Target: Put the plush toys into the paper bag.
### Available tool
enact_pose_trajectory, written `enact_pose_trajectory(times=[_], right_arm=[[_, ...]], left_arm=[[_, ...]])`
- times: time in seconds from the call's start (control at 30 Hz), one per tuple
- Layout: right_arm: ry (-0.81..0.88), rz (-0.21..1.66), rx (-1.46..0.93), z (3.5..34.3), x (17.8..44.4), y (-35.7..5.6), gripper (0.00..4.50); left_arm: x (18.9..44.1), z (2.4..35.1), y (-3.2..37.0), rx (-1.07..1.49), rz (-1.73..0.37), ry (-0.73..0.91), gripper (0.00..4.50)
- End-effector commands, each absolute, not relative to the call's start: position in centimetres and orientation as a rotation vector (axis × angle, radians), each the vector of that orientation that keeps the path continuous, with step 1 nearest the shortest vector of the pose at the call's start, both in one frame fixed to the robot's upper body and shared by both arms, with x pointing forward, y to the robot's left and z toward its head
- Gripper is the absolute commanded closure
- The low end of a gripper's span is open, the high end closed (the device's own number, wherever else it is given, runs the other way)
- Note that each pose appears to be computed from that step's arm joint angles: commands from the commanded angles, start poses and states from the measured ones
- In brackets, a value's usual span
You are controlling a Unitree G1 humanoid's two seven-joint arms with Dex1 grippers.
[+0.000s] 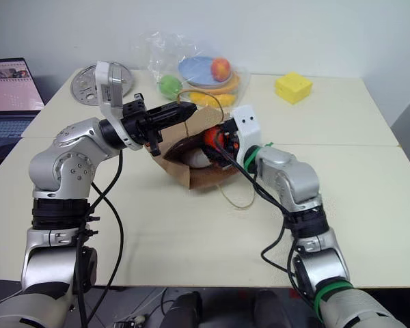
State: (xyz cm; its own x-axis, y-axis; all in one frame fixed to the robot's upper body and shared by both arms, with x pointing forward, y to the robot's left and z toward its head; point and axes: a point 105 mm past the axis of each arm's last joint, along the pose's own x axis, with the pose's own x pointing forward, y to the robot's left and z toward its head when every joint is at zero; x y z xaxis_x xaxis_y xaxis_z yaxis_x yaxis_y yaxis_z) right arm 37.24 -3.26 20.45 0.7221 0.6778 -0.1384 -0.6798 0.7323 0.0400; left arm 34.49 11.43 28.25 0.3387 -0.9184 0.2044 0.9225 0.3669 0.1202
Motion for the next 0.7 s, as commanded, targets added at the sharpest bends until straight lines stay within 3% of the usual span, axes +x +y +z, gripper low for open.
enact_pose_trajectory(times=[0.03,0.17,0.33,0.5,0.7], right_arm=[[0.095,0.775,-0.018,22.2,35.6,-3.9,0.01],[0.162,0.72,-0.046,20.7,33.1,-7.9,0.01],[0.335,0.604,-0.085,15.1,31.4,-12.1,0.01],[0.386,0.585,-0.006,12.9,31.4,-11.9,0.01],[0.402,0.595,0.15,12.7,31.9,-10.1,0.01]], left_arm=[[33.9,29.4,11.4,0.006,-1.208,-0.305,4.5],[33.9,29.3,11.4,0.002,-1.206,-0.306,4.5],[34.1,29.3,11.5,0.004,-1.2,-0.307,4.5],[34.1,29.4,11.6,0.005,-1.198,-0.31,4.5],[34.1,29.4,11.6,0.011,-1.195,-0.308,4.5]])
